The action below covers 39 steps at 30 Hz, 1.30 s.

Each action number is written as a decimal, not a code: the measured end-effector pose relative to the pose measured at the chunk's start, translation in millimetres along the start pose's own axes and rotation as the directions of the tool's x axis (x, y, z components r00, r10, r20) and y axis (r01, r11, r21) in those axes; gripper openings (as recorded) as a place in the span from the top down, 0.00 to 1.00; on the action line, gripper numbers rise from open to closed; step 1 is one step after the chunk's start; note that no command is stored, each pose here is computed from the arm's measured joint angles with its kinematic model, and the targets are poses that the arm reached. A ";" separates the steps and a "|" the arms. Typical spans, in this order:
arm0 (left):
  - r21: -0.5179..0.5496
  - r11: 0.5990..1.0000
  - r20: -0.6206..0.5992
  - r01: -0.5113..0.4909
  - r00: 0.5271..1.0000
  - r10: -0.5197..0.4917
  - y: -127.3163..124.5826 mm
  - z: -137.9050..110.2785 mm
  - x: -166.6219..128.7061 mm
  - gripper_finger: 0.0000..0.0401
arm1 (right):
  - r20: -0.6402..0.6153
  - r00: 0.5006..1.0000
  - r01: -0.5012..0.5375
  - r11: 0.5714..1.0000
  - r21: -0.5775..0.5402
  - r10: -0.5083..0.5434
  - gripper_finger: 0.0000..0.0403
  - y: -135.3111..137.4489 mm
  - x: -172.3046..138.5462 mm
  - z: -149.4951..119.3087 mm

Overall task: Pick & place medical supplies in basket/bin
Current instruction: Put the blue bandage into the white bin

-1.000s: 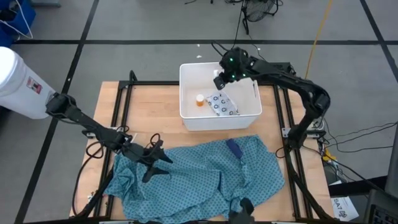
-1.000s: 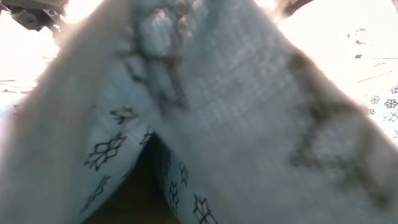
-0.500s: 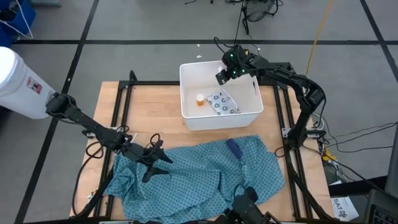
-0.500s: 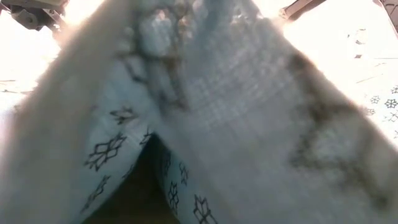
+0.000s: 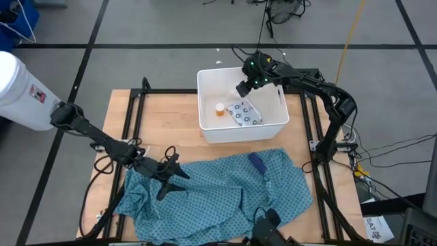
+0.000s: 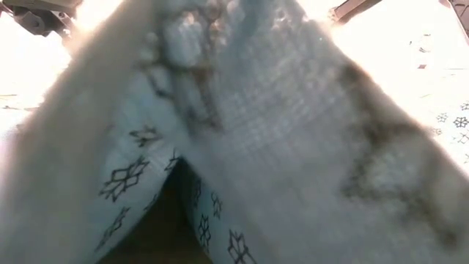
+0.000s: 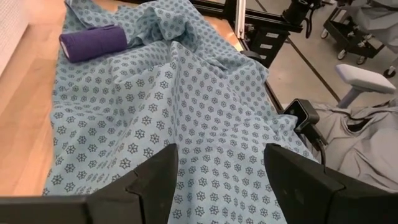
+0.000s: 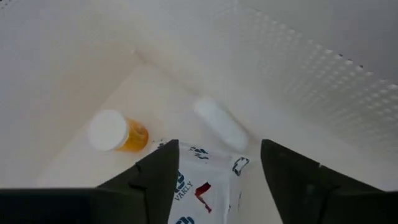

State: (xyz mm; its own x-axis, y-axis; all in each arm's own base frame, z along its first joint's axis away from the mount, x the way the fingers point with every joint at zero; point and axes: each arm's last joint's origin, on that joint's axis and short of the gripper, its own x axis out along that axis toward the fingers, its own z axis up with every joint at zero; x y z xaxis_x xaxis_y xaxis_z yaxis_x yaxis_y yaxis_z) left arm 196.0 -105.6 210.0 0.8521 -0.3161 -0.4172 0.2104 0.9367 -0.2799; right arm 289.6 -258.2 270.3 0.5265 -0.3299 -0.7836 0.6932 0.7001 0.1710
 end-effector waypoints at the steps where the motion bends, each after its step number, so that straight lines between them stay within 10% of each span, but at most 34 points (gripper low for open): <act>1: 0.000 1.000 0.000 0.000 1.000 0.000 0.0 0.0 0.0 0.39 | 0.000 1.000 -0.001 1.000 0.004 0.001 0.45 0.8 0.1 -0.1; 9: 0.010 0.999 0.011 -0.041 0.999 0.041 1.4 0.1 -0.1 0.39 | -0.015 1.000 -0.013 1.000 0.028 0.013 0.42 14.0 -22.8 -4.1; 19: 0.010 0.998 0.020 -0.064 0.998 0.064 2.4 0.6 -0.1 0.39 | -0.003 0.995 -0.103 0.991 -0.082 0.103 0.50 84.9 -124.1 -39.0; 39: -0.044 0.988 0.088 -0.151 0.984 0.154 19.5 11.2 1.1 0.39 | -0.102 0.966 -0.238 0.971 -0.008 0.236 0.51 163.1 -154.5 -252.6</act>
State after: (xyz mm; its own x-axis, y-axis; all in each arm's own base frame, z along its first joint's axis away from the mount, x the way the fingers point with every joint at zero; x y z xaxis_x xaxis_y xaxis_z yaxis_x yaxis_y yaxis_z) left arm 206.4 -86.0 213.7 0.9131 -0.1536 -0.3776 0.0583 0.9660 -0.2520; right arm 197.0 66.9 268.4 0.6222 -0.0889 -0.7778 0.5437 0.7639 0.3476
